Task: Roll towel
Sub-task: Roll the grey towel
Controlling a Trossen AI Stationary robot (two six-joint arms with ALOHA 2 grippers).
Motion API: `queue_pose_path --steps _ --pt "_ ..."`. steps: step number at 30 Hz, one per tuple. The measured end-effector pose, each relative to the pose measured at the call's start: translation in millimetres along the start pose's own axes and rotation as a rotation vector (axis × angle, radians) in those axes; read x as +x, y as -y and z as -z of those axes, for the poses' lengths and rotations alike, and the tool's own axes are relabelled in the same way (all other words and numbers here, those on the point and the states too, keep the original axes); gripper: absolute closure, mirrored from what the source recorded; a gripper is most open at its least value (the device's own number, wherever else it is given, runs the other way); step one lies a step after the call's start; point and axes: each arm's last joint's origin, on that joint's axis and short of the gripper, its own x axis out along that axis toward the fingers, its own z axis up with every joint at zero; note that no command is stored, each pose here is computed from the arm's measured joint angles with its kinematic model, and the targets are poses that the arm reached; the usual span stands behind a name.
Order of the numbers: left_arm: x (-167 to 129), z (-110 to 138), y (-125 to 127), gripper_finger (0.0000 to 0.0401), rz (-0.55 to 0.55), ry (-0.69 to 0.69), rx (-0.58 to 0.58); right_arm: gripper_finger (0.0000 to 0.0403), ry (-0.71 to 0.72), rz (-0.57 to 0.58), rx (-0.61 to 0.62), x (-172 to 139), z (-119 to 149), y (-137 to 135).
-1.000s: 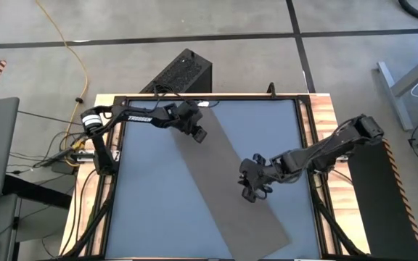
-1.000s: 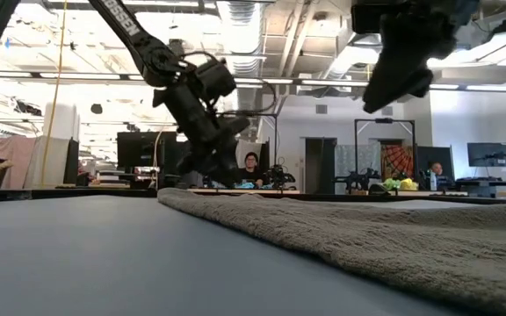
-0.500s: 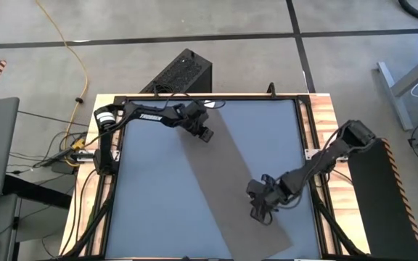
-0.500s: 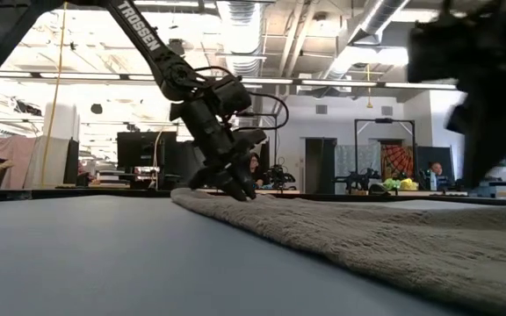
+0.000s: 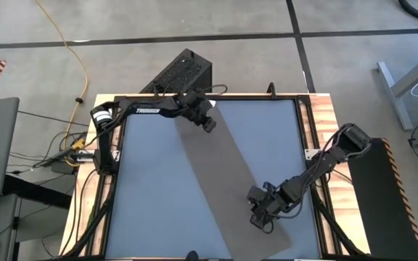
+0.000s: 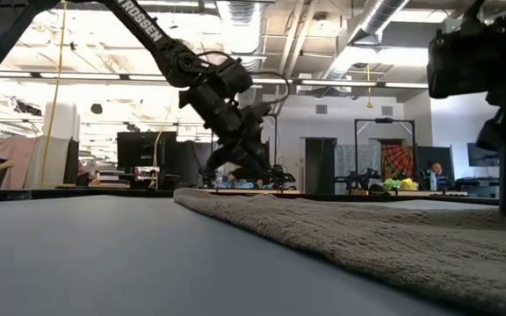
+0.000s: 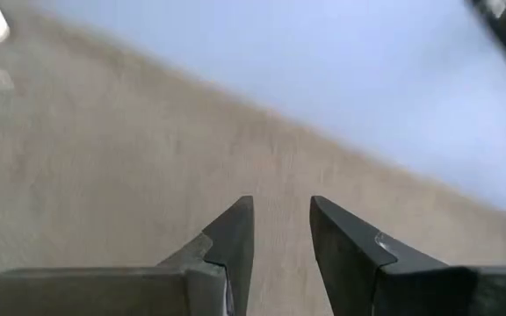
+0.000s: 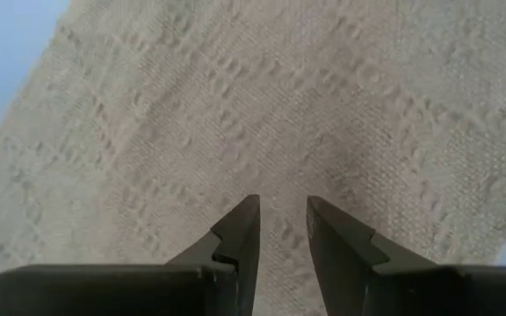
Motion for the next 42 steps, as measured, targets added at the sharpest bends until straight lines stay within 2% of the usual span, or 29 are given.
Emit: queue_pose_path --steps 4,8,11,17,22,25,32,39,42 --pt "-20 -5 7 0.0299 -0.022 -0.034 0.065 0.0281 0.011 -0.005 0.016 -1 -5 1" --pt "-37 2 5 0.0298 -0.192 -0.107 0.14 0.0281 0.019 -0.013 0.026 0 -8 1" --pt "-46 7 -7 0.0298 -0.308 -0.183 0.142 0.0281 0.021 -0.011 0.031 0 -9 2" --pt "-56 10 -46 0.0294 -0.35 -0.241 0.036 0.0281 0.031 -0.011 0.032 1 -15 4" --pt "-65 6 -64 0.027 -0.419 -0.237 0.077 0.0281 0.053 -0.034 0.04 2 -21 4" --pt "-66 5 -70 0.0248 -0.453 -0.24 0.11 0.0281 0.056 -0.036 0.038 2 -23 4" --pt "-59 7 -85 0.0202 -0.516 -0.257 0.098 0.0281 0.056 -0.038 0.035 2 -23 4" --pt "-39 23 -109 0.0195 -0.469 -0.373 0.038 0.0281 0.054 -0.057 0.044 2 -23 3" --pt "-37 30 -115 0.0203 -0.527 -0.429 0.016 0.0281 0.038 -0.07 0.047 2 -23 2"
